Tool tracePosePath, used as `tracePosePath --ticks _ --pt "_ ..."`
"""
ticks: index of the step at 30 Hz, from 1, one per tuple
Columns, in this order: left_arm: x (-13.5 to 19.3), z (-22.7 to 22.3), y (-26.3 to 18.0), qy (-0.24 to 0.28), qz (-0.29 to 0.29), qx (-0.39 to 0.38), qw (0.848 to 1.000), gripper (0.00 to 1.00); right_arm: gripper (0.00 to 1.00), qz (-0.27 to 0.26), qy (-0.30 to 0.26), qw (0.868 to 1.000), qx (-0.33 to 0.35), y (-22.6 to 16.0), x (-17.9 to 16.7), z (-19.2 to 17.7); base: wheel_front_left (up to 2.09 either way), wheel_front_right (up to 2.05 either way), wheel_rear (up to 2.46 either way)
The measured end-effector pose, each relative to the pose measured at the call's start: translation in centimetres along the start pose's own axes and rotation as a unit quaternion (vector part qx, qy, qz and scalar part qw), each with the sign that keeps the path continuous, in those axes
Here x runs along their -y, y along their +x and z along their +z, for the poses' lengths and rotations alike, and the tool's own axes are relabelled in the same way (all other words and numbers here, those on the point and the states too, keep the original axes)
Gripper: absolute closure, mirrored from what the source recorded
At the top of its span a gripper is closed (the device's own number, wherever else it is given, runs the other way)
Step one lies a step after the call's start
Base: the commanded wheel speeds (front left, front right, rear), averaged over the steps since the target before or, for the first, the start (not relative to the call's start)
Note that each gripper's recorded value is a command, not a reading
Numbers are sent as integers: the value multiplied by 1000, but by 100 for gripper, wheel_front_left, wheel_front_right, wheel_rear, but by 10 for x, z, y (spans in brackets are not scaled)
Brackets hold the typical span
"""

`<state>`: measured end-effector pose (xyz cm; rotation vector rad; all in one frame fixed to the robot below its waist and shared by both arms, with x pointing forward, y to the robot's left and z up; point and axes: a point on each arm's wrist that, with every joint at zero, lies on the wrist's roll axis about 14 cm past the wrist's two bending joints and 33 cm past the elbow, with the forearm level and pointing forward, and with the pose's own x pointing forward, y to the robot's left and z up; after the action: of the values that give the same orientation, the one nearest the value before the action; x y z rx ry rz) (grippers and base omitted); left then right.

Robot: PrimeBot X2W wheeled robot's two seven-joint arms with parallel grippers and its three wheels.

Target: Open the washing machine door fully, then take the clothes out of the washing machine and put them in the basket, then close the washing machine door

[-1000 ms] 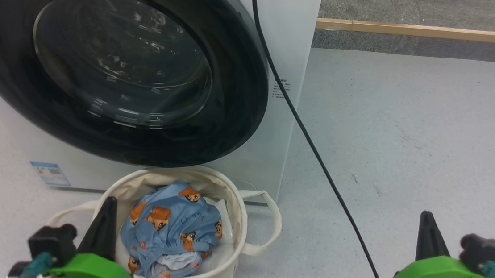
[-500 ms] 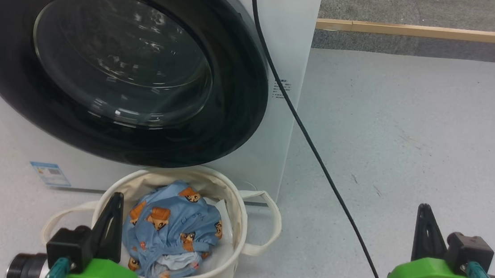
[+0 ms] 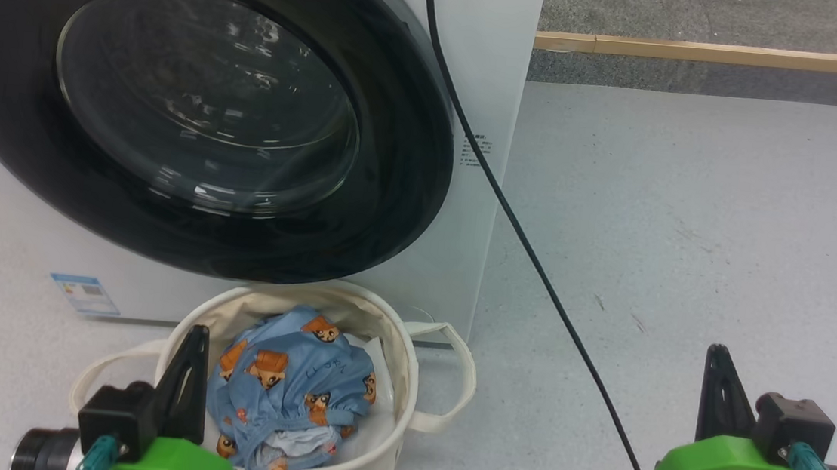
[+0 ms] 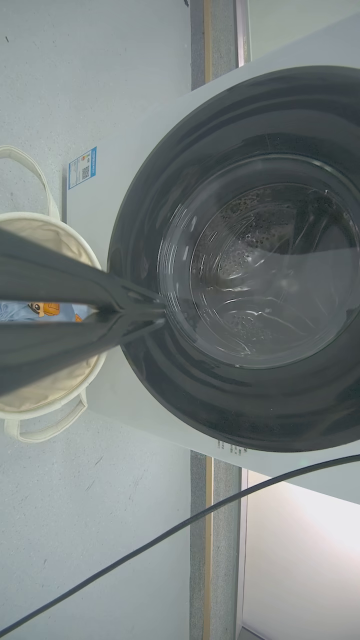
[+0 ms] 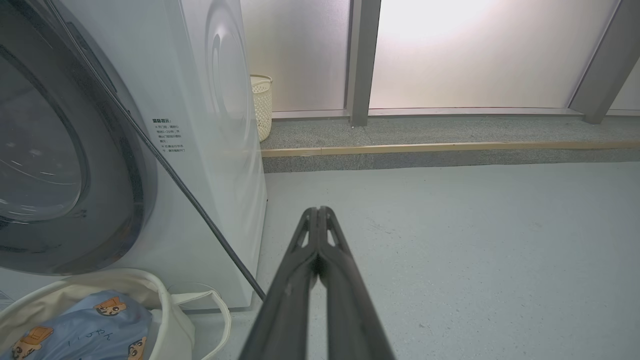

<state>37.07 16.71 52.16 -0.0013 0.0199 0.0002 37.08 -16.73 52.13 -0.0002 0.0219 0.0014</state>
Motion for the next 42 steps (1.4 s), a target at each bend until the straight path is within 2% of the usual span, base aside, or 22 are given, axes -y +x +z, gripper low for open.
tracePosePath --ticks 42 --pt "0 0 0 0 0 0 1000 100 100 0 0 1000 0 0 0 0 0 0 0"
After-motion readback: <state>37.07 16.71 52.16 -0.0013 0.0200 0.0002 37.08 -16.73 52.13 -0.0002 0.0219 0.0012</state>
